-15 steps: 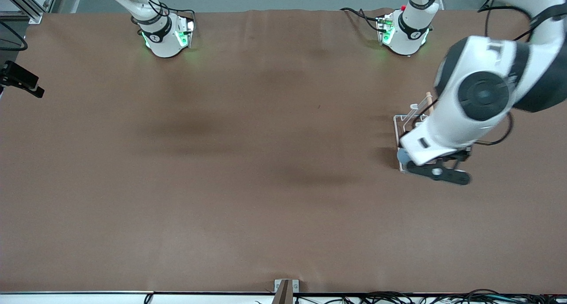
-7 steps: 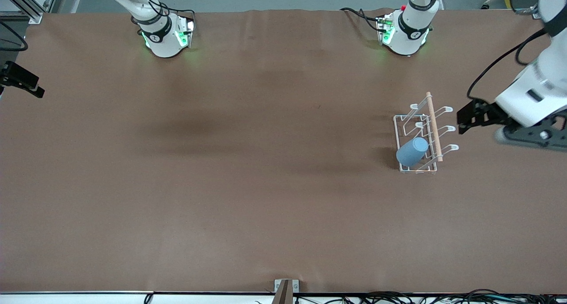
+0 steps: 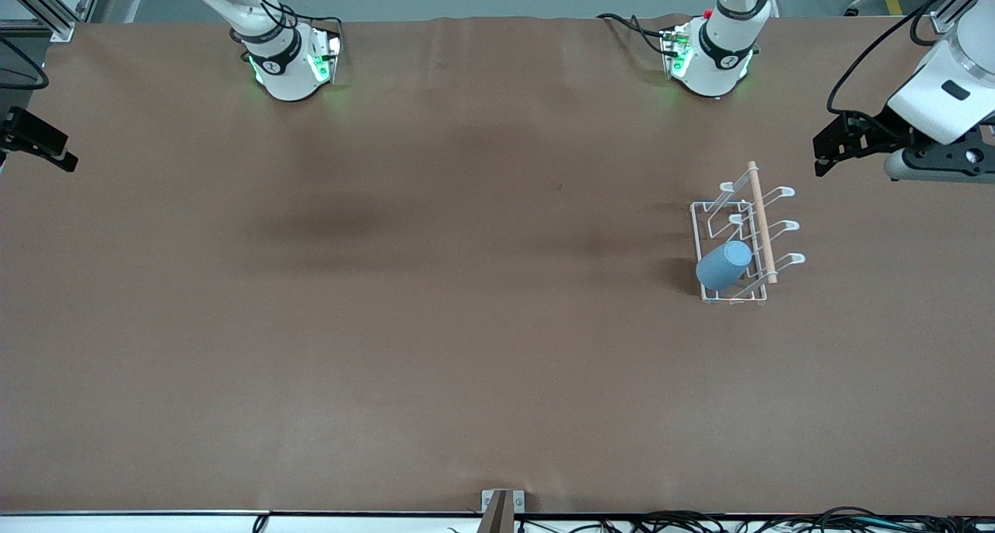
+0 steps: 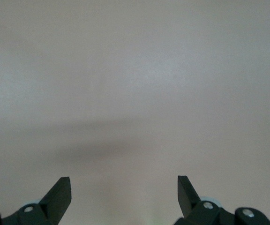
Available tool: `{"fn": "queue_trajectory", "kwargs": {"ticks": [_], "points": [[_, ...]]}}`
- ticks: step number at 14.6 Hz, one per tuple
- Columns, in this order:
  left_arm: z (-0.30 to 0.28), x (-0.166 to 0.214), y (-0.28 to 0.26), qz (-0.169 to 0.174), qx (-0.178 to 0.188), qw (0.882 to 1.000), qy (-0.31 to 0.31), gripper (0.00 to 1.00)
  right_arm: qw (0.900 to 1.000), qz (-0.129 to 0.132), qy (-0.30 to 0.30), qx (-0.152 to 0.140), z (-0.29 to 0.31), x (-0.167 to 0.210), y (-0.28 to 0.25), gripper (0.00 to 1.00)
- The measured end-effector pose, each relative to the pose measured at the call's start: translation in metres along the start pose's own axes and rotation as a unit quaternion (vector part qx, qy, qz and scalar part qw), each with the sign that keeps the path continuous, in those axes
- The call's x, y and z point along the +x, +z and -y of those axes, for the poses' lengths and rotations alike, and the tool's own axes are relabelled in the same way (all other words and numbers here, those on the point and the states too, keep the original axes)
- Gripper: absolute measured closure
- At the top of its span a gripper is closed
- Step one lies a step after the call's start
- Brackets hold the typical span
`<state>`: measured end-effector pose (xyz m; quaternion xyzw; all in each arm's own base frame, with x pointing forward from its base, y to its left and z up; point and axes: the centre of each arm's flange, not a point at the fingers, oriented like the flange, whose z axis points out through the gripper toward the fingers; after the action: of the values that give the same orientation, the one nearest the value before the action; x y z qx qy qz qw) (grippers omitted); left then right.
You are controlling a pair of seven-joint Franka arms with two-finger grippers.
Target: Hang cup on cup holder
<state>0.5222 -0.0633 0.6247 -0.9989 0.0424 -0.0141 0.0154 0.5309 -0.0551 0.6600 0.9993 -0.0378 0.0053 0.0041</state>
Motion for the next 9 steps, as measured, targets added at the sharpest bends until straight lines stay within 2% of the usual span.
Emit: {"fn": "queue_trajectory", "kwargs": {"ticks": [3, 9], "points": [[-0.005, -0.021, 0.002, 0.005, 0.000, 1.000, -0.029, 0.00, 1.000, 0.000, 0.000, 0.000, 0.000, 0.000, 0.000, 0.00], [-0.013, -0.034, -0.015, 0.017, -0.006, 0.999, -0.026, 0.00, 1.000, 0.000, 0.000, 0.000, 0.000, 0.000, 0.000, 0.00]]}}
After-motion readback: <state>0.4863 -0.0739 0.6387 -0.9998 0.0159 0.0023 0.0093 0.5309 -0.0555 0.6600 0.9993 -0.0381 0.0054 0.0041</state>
